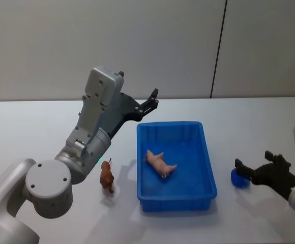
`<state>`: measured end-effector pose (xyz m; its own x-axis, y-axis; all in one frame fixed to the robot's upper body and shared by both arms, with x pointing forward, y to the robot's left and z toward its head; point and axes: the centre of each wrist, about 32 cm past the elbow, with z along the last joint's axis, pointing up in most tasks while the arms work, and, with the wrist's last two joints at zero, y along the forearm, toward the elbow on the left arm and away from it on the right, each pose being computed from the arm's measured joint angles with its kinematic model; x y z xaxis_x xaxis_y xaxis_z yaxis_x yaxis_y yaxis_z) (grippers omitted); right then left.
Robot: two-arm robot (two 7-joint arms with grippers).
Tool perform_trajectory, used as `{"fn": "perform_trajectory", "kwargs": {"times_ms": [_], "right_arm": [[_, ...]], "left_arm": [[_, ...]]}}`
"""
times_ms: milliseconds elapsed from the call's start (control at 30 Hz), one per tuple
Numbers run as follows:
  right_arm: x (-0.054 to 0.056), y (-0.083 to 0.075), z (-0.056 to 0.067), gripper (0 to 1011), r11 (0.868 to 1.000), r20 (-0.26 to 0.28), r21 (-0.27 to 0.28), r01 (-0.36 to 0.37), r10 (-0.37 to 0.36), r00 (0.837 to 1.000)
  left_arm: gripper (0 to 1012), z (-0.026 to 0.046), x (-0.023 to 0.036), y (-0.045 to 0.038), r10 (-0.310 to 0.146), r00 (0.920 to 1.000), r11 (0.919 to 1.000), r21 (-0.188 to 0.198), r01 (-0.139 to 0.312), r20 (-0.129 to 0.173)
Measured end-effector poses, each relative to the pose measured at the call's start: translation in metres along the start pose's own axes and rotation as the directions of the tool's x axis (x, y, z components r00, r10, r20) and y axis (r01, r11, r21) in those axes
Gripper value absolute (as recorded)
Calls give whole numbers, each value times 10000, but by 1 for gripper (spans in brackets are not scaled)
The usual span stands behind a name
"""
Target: Pick up the two dolls from the table and place them into the box.
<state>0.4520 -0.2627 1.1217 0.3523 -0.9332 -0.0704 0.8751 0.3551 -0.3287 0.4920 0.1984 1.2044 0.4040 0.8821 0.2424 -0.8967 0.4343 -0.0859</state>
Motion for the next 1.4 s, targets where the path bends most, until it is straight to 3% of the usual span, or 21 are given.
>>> {"fn": "perform_trajectory", "kwargs": {"times_ms": [700, 1067, 1400], "right_arm": [[142, 236, -277, 1000, 9912, -37, -1295, -285, 283, 9996], [167, 342, -338, 744, 9852, 23, -1683, -309, 317, 9995], [170, 380, -349, 412, 9844, 79, -1728, -342, 362, 9993]], "left_arm": [[1001, 0, 0, 0, 0, 10000, 10000, 0, 0, 0], [1001, 0, 0, 0, 0, 10000, 10000, 1, 0, 0], [1001, 0, 0, 0, 0, 10000, 10000, 0, 0, 0]]}}
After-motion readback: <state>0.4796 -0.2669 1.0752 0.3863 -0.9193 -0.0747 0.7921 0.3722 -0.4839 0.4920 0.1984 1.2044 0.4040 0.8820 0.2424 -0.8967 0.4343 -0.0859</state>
